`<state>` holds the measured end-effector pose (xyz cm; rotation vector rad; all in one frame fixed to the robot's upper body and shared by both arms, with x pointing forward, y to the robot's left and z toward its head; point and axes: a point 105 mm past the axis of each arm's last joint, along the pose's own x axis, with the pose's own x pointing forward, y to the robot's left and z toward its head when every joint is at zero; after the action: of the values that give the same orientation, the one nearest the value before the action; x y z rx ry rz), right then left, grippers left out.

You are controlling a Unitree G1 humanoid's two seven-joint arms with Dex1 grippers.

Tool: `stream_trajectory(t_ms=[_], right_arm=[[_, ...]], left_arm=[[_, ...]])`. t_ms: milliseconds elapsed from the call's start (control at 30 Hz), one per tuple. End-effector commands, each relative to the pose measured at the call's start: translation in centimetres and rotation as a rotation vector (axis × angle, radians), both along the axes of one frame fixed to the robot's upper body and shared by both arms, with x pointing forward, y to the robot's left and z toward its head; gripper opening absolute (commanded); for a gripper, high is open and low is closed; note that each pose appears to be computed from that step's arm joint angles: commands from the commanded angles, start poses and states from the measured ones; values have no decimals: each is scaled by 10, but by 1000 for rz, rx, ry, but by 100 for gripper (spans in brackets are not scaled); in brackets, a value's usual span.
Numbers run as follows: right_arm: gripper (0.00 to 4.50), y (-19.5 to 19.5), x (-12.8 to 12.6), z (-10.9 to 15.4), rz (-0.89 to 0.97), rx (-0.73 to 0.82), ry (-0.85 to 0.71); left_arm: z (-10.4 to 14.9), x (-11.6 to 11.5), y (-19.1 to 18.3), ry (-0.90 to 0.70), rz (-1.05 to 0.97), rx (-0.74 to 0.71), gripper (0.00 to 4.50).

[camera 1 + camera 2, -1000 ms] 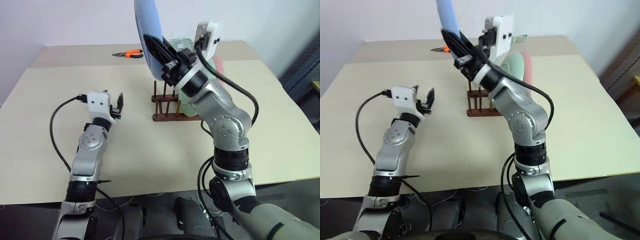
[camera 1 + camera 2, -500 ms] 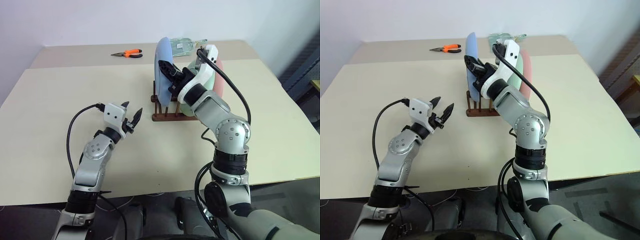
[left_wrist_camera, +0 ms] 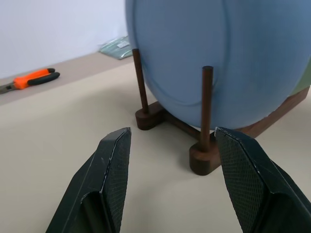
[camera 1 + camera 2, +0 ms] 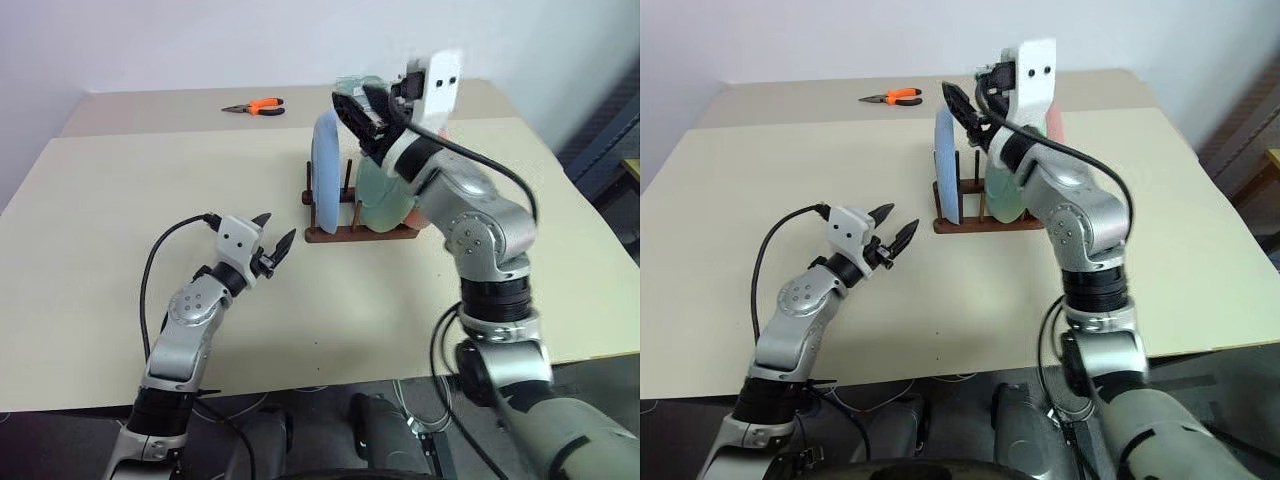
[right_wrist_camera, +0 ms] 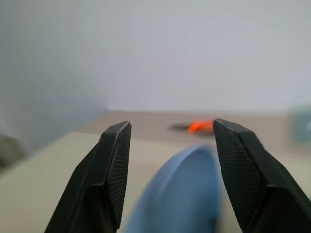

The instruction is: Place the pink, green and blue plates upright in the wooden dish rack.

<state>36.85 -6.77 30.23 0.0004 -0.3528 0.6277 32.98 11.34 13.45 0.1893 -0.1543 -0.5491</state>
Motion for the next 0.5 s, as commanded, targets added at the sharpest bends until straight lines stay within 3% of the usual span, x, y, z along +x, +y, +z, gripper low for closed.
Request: stream_trajectory(t_ms=[33,100,233,367,500], right_arm=[[254,-21,-38,37,78,-64,-238],[193,-47,-46,34,67,-134,-228],[7,-90,-66,1,61,-388,-109],[3,-111,-79,-45,35,-601,67],[3,-108,-69,-72,-7,-679,113]], left_arm=[[9,-6,-12,-34,-60,14,282],[6,-10,-21,-24,-112,35,282],[1,-21,-40,17,-256,54,282],[-1,-31,-57,58,-389,67,282],[0,-31,-64,64,-424,75,282]])
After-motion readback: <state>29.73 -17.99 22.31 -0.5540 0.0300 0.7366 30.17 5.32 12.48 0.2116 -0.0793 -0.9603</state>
